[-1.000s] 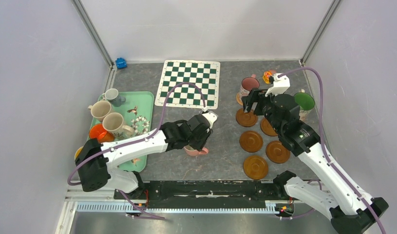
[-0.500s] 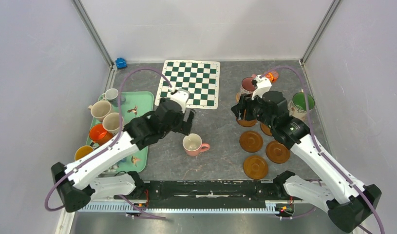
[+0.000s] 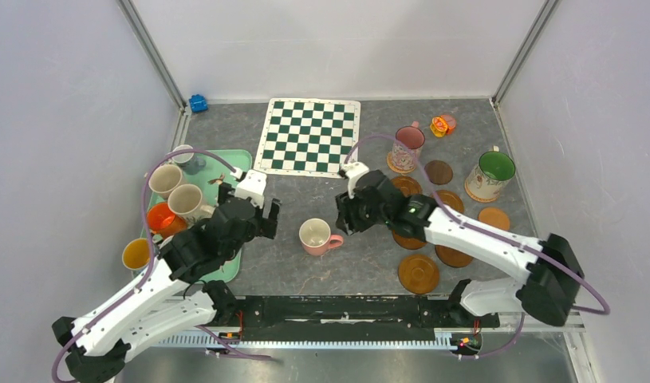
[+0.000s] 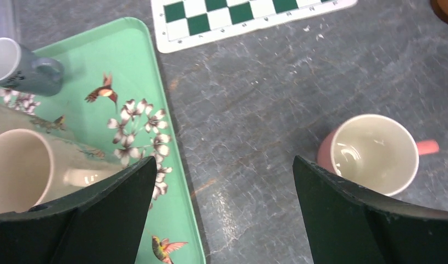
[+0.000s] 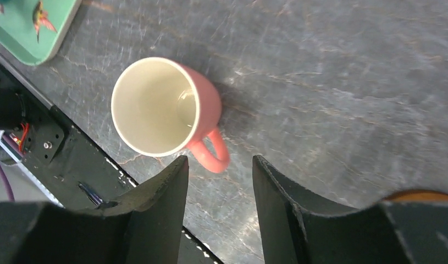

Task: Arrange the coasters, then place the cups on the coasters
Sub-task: Place the cup at the center of the board, then pick up the cup at the center of the board, then place the cup on the coaster, then pick up the cup from the tray, then place the cup at the center of the board.

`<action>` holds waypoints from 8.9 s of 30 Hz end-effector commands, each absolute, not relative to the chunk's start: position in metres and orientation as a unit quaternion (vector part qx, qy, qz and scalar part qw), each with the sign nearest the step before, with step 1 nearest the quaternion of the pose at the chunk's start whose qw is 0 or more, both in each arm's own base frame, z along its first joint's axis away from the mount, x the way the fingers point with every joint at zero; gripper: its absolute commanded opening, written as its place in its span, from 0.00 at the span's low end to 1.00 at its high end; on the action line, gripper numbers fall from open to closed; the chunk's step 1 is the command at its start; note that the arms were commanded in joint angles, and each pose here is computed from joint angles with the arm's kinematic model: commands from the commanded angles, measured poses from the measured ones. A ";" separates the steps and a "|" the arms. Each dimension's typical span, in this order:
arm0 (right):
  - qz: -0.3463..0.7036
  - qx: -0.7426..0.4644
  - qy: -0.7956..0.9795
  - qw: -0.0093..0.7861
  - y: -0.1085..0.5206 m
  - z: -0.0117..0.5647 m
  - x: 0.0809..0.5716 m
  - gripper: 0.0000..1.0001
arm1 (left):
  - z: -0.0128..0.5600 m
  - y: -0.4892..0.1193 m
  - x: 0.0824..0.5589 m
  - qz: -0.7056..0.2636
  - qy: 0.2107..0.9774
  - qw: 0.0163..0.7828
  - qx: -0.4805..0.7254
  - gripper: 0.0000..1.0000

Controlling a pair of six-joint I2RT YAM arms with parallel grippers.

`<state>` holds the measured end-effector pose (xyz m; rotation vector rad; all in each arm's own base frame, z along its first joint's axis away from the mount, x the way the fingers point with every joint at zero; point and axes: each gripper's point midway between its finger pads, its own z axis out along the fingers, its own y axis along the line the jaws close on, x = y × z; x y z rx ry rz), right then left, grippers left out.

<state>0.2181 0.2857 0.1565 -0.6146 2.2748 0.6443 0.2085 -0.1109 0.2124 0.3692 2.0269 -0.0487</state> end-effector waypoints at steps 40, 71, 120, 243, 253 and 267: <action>0.140 -0.260 0.890 0.348 0.327 0.147 0.248 0.00 | 0.234 -0.086 0.211 0.002 0.818 0.566 0.106 1.00; 0.012 0.106 0.889 0.446 0.003 0.224 0.342 0.00 | 0.233 -0.096 0.210 -0.019 0.819 0.561 0.121 1.00; 0.011 0.228 0.895 0.384 -0.067 0.161 0.447 0.00 | 0.234 -0.091 0.211 -0.010 0.817 0.565 0.112 1.00; 0.268 -0.094 0.846 0.451 0.171 0.200 0.251 0.58 | 0.221 0.013 0.275 0.065 0.901 0.404 -0.143 0.02; 0.239 -0.067 0.856 0.453 0.159 0.194 0.254 0.58 | 0.216 -0.102 0.268 0.004 0.907 0.415 0.074 0.02; 0.206 -0.038 0.860 0.465 0.143 0.193 0.256 0.58 | 0.185 -0.239 0.235 -0.071 0.866 0.412 0.274 0.02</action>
